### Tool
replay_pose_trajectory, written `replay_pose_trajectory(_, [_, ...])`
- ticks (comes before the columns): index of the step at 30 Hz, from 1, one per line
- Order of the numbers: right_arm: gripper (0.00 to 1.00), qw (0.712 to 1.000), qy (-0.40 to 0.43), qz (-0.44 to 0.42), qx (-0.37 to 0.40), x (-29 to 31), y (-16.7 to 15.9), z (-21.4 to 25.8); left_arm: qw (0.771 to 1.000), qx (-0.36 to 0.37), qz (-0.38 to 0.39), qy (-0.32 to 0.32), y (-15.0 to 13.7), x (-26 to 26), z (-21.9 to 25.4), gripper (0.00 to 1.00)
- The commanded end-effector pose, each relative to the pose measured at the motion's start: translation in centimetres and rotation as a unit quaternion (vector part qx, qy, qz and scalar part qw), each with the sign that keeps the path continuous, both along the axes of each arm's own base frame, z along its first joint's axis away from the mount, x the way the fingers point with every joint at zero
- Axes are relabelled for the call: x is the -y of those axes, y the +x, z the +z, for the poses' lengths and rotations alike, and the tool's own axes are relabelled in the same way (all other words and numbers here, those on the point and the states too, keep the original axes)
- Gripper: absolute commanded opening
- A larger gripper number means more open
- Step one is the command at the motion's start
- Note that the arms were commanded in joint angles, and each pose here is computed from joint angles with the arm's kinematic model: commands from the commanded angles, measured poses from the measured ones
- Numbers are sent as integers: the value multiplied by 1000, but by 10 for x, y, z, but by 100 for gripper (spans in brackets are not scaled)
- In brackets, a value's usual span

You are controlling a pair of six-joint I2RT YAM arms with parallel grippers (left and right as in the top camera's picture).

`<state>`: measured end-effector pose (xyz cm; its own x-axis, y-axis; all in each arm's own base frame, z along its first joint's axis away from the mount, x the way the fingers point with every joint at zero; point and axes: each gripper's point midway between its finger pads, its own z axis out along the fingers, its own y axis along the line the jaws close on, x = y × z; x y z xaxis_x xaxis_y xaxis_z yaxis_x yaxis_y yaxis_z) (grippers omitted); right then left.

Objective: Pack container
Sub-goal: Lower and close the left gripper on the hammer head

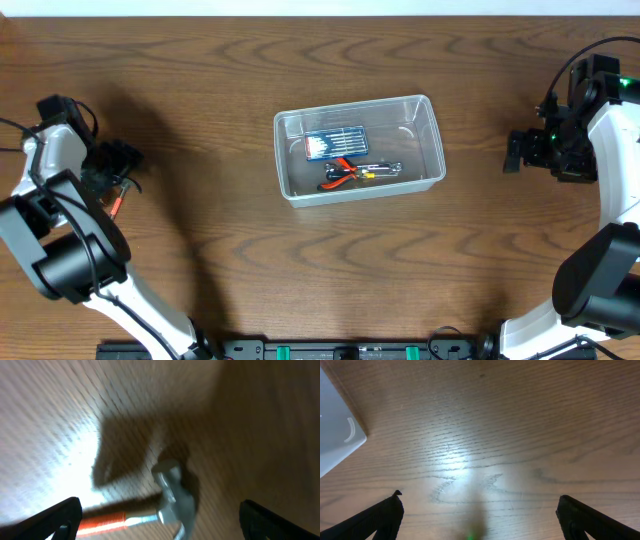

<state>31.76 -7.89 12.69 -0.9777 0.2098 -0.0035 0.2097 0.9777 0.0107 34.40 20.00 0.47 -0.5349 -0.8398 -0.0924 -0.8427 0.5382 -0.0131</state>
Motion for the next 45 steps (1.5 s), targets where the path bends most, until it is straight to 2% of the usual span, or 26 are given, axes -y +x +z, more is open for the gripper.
replay_pose_trajectory(1, [99, 1000, 2, -8, -5, -3, -1, -2, 1000, -8, 4, -2, 0, -2, -5, 98])
replay_pose_trajectory(18, [99, 1000, 1, -7, -5, -3, -1, -2, 1000, 10, -4, -22, 8, 5, -8, 100])
replay_pose_trajectory(26, [99, 1000, 2, -7, -8, -3, -2, -2, 1000, 10, -4, -22, 8, 5, -8, 84])
replay_pose_trajectory(34, [99, 1000, 0, -7, -8, -3, -3, -2, 1000, 10, -4, -22, 8, 5, -8, 71])
replay_pose_trajectory(42, [99, 1000, -1, -7, -12, -2, -5, -2, 1000, 10, -1, -22, 8, 5, -8, 64])
replay_pose_trajectory(45, [99, 1000, -1, -7, -13, -2, -5, -2, 1000, 10, -1, -22, 8, 5, -8, 57])
